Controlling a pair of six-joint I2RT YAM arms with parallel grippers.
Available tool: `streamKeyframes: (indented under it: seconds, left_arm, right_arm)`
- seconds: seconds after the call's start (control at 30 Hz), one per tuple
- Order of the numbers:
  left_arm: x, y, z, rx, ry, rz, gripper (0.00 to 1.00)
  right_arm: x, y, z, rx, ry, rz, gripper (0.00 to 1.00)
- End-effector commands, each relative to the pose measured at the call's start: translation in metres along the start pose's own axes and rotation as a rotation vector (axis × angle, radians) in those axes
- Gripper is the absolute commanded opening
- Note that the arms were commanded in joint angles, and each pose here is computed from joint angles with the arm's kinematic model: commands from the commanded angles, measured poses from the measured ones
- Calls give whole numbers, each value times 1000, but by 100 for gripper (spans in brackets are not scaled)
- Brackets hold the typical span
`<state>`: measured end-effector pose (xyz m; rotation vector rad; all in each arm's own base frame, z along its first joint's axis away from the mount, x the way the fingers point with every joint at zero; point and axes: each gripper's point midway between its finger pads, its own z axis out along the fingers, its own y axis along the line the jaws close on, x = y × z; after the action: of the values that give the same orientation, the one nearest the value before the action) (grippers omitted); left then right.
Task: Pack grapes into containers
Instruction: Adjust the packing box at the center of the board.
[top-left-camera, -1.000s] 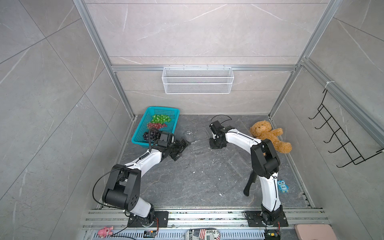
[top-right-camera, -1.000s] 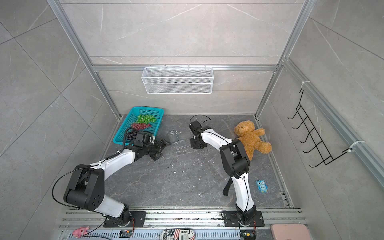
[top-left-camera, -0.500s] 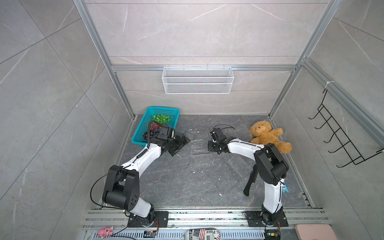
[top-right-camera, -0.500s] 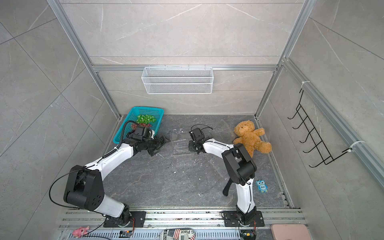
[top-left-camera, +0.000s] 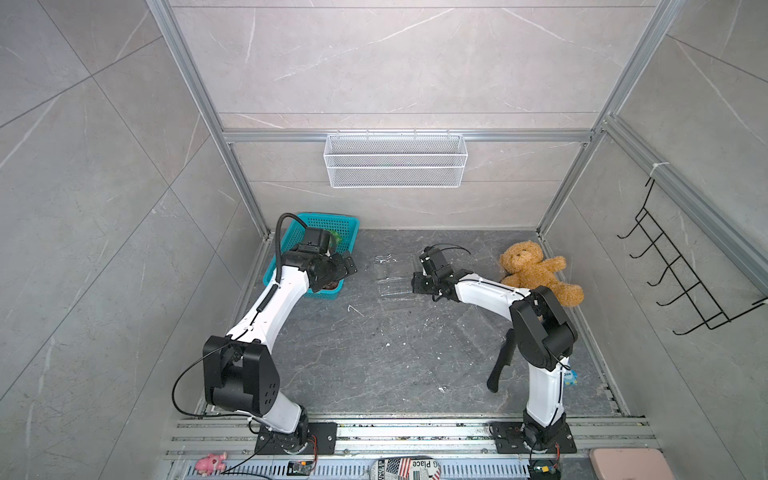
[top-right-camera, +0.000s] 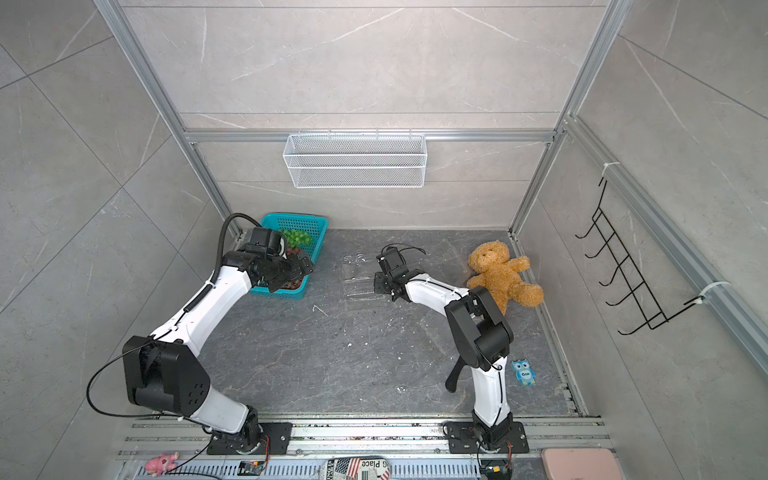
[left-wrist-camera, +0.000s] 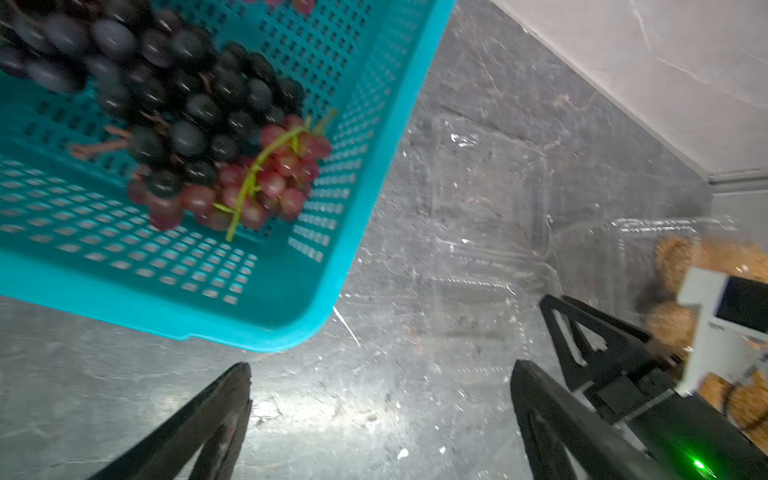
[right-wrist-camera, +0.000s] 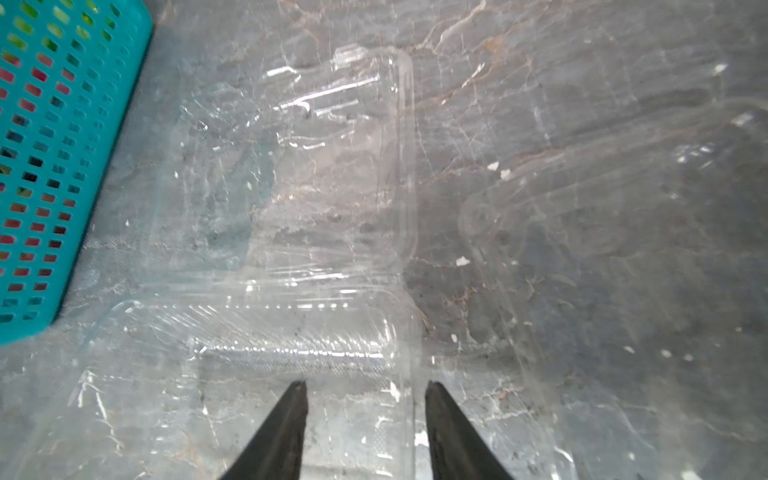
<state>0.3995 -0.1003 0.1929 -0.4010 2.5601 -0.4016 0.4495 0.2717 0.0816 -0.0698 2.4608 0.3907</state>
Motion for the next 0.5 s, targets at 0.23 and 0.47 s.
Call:
streamKeyframes:
  seconds: [0.23,0.47]
  left_arm:
    - [-39,31,41,-159,51,93,91]
    - [-50,36,83,-177,94,86,76]
  right_arm:
    - [-56,34,-59,-98,-126,-61,99]
    - [-78,59,-95,-174,-184,-110,99]
